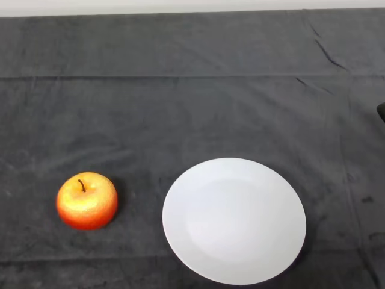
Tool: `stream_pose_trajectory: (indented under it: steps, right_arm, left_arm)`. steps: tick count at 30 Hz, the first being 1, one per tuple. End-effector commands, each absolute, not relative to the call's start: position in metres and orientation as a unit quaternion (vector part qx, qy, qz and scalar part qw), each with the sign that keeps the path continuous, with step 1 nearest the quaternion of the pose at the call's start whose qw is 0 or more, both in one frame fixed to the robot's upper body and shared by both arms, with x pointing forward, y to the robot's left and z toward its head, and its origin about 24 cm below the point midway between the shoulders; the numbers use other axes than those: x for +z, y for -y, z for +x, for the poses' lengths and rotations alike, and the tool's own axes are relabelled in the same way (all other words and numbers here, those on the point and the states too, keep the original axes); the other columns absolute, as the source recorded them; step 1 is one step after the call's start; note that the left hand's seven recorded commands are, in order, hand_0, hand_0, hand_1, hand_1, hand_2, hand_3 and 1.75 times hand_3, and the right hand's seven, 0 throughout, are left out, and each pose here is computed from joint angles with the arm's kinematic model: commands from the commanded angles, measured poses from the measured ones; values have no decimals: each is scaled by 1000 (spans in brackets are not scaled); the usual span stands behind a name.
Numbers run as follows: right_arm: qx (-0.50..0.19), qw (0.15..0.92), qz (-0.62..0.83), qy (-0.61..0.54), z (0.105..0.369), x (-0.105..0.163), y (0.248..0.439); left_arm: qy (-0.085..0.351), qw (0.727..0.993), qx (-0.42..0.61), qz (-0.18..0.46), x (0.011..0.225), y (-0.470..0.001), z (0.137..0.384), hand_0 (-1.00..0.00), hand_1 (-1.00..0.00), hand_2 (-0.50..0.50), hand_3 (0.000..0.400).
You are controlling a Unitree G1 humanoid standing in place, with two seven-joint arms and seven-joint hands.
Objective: Move the apple to the plate
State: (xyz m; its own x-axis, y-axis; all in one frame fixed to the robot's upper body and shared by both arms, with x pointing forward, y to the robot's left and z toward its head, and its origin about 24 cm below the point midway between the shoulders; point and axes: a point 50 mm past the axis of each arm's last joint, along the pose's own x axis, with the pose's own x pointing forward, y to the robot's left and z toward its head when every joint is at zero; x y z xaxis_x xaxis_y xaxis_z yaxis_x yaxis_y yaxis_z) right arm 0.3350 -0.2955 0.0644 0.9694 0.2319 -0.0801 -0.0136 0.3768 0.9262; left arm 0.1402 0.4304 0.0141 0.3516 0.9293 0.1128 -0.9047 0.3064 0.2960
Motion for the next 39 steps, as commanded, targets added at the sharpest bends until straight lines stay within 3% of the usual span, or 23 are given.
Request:
stream_pose_trajectory:
  steps: [1, 21, 39]
  right_arm:
    - [67, 828, 549, -87, 332, 70, 306]
    - [67, 829, 549, -87, 332, 69, 306]
    - [66, 830, 547, -87, 332, 69, 306]
  left_arm:
    - [-28, 808, 567, 156, 21, -434, 145, 0, 0, 0, 0]
    - [3, 821, 547, 164, 40, -429, 162, 0, 0, 0, 0]
    - [67, 879, 437, 178, 88, -371, 198, 0, 0, 0, 0]
